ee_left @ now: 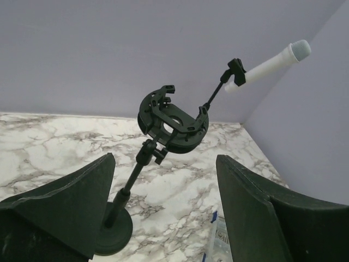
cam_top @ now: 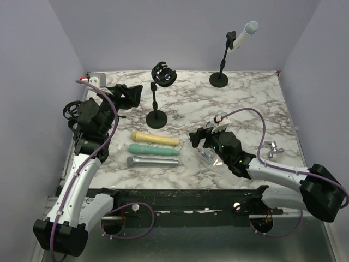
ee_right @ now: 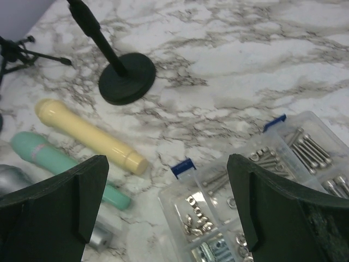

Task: Remove the microphone from the stand

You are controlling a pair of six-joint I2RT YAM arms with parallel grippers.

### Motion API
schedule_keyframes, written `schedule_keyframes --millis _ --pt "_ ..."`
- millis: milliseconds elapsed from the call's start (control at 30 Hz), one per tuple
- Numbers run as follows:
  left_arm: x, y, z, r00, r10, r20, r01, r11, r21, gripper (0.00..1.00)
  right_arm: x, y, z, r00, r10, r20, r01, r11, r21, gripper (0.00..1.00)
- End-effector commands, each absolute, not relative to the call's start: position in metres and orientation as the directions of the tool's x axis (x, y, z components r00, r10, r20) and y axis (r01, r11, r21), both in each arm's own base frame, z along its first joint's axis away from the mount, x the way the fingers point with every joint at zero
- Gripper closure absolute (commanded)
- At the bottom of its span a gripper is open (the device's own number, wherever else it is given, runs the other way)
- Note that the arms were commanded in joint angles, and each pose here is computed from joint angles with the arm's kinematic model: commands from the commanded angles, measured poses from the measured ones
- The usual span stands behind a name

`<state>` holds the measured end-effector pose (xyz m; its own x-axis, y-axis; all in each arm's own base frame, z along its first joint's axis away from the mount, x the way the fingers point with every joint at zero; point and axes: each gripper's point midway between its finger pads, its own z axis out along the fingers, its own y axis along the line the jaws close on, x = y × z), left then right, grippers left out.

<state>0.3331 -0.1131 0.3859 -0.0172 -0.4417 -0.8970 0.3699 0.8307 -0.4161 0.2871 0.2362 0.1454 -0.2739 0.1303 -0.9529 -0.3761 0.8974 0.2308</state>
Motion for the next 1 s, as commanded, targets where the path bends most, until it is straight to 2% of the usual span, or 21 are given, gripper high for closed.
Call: schedule_keyframes --millis 0,300,667,967 --pt "0.326 -0.128 0.379 -0.040 -0.414 -0.909 0.472 0.794 -0.383 0.21 0.289 0.265 0.187 -0.309 0.235 -0.921 -0.433 0.828 0.356 0.00" --pt "0.315 -0.131 0.368 -0.071 -0.468 -0.881 0.502 0.746 -0.437 0.21 0.300 0.300 0.246 -0.389 0.519 -0.761 -0.380 0.662 0.645 0.00" --pt "0.317 -0.116 0.361 -0.042 -0.442 -0.896 0.431 0.801 -0.416 0.21 0.347 0.365 0.271 -0.443 0.599 -0.667 -0.358 0.564 0.744 0.00" --pt "0.320 -0.112 0.356 -0.050 -0.422 -0.905 0.402 0.821 -0.405 0.21 0.393 0.390 0.290 -0.381 0.743 -0.550 -0.289 0.469 0.834 0.00"
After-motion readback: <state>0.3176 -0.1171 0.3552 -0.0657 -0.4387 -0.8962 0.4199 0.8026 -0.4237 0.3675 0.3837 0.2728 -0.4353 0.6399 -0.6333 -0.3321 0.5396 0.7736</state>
